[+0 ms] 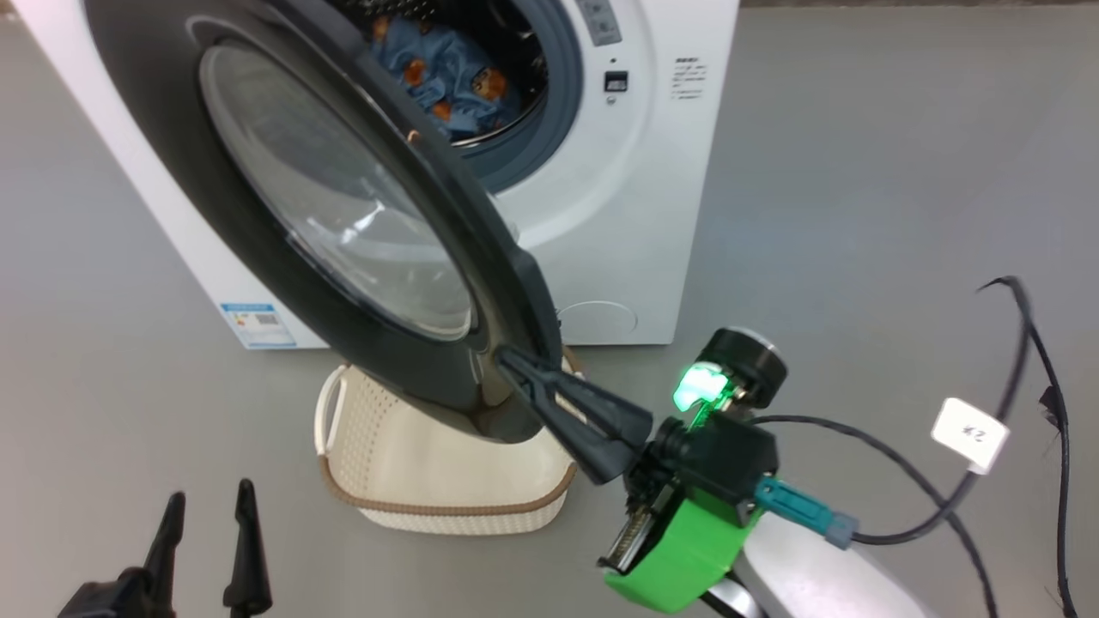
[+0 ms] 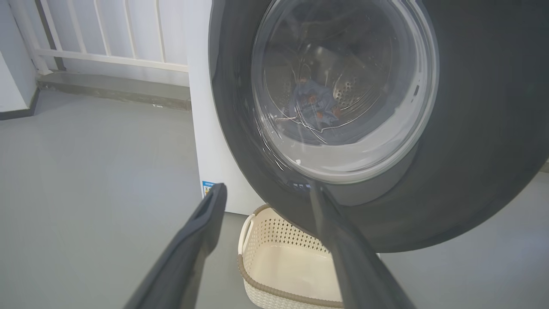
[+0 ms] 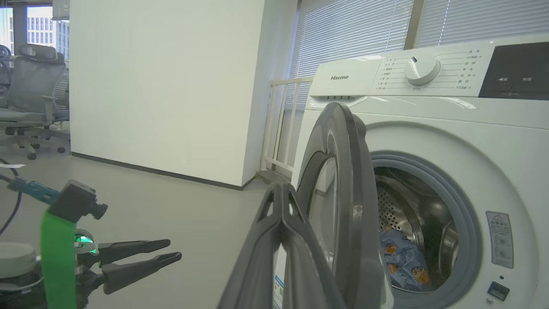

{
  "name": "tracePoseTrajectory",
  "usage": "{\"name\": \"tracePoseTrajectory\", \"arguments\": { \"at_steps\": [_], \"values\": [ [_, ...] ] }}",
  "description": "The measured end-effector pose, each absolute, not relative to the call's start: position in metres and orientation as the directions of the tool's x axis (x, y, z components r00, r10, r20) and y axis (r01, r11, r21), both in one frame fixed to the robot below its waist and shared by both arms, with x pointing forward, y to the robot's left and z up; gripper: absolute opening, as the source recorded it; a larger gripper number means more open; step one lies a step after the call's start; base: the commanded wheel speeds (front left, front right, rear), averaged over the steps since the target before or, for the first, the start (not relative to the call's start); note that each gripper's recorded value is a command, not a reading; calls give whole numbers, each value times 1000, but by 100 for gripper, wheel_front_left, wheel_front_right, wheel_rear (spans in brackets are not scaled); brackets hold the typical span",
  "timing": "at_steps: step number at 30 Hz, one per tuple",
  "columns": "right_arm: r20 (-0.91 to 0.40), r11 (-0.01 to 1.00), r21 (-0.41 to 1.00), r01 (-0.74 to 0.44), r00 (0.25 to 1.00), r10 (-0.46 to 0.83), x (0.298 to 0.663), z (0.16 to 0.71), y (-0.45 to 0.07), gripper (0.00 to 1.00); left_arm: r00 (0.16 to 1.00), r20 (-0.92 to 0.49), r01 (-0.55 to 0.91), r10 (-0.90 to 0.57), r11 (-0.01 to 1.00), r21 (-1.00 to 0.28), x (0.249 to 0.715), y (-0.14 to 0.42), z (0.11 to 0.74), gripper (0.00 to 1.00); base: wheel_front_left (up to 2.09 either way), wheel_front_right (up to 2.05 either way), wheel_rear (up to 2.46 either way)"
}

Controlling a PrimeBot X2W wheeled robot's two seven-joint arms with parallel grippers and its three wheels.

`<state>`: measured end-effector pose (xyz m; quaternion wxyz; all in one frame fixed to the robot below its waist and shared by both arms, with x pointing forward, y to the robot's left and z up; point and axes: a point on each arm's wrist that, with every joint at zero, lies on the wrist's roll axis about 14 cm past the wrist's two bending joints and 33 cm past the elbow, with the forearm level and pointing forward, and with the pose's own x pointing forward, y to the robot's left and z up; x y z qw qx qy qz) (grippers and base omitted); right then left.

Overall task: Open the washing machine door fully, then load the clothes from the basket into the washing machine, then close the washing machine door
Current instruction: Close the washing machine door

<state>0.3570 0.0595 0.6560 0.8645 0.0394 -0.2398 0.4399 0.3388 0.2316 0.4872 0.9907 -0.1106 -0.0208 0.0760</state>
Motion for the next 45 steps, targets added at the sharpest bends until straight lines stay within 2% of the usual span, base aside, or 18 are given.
{"name": "tracePoseTrajectory", "arguments": {
  "at_steps": [10, 17, 45],
  "values": [
    [321, 555, -11, -832, 522, 790, 374, 599, 88, 0, 986, 33, -153, 165, 960, -233, 348, 234, 491, 100, 0, 0, 0],
    [277, 544, 40, -838, 533, 800, 393, 575, 99, 0, 982, 21, -179, 189, 957, -227, 353, 243, 487, 100, 0, 0, 0],
    [249, 597, 91, -797, 599, 761, 441, 552, 90, 0, 978, -14, -207, 210, 951, -230, 373, 251, 474, 100, 0, 0, 0]
  ]
}}
